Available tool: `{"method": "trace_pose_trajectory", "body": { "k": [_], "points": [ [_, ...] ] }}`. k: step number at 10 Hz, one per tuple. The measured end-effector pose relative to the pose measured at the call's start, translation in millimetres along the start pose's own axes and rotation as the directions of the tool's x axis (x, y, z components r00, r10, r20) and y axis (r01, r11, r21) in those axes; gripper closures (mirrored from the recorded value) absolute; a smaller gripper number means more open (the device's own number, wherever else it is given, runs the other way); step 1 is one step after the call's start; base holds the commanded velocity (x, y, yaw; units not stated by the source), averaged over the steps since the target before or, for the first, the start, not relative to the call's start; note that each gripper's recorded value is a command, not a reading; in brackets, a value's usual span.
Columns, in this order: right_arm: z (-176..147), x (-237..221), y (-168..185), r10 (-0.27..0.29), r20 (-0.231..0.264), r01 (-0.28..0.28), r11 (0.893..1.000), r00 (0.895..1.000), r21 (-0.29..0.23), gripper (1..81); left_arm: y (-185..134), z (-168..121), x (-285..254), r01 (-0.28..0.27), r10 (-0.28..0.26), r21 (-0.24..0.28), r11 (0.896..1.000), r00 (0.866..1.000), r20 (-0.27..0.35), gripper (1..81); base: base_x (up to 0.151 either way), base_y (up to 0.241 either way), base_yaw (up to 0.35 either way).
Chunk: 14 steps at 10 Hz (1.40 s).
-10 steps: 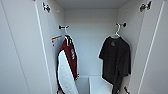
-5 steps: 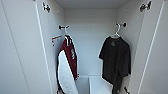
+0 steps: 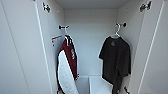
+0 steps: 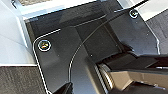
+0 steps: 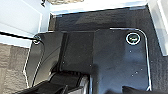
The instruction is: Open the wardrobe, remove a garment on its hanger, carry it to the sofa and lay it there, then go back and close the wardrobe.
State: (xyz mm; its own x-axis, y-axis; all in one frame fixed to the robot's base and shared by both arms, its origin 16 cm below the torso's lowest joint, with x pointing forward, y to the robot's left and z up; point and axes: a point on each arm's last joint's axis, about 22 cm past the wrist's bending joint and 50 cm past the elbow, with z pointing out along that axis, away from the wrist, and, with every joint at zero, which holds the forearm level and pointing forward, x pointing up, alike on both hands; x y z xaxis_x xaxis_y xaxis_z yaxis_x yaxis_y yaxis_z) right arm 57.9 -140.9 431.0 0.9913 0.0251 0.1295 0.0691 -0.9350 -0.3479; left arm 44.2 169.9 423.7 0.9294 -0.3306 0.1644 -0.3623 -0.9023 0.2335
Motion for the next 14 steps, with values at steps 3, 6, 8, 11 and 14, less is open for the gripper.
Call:
{"method": "trace_pose_trajectory", "body": {
  "k": [3,6,8,11,14],
  "points": [
    [-0.1,-6.3,1.2,0.002,0.009,-0.002,1.000,1.000,-0.003,1.0,-0.8,-2.1,20.1,0.053,-0.055,-0.022,0.998,0.995,-0.088,1.0,0.000,0.000,0.000],
    [-1.0,-11.0,3.6,0.028,0.000,-0.028,1.000,1.000,-0.007,1.0,-17.3,-6.0,38.6,0.058,-0.058,-0.004,0.998,0.988,-0.142,1.0,0.000,0.000,0.000],
    [-3.2,-21.9,8.5,0.090,-0.022,-0.090,0.996,0.996,-0.013,1.0,-20.7,-5.0,51.5,-0.002,0.001,-0.002,1.000,0.992,-0.125,1.0,0.000,0.000,0.000],
    [-6.7,-41.3,16.5,0.190,-0.057,-0.191,0.981,0.980,-0.023,1.0,7.6,2.7,81.7,-0.107,0.102,-0.043,0.993,0.988,-0.113,1.0,0.000,0.000,0.000],
    [-8.9,-58.8,19.9,0.280,-0.092,-0.283,0.959,0.956,-0.025,1.0,9.8,5.7,99.1,-0.201,0.196,-0.050,0.978,0.976,-0.090,1.0,0.000,0.000,0.000]
  ]
}}
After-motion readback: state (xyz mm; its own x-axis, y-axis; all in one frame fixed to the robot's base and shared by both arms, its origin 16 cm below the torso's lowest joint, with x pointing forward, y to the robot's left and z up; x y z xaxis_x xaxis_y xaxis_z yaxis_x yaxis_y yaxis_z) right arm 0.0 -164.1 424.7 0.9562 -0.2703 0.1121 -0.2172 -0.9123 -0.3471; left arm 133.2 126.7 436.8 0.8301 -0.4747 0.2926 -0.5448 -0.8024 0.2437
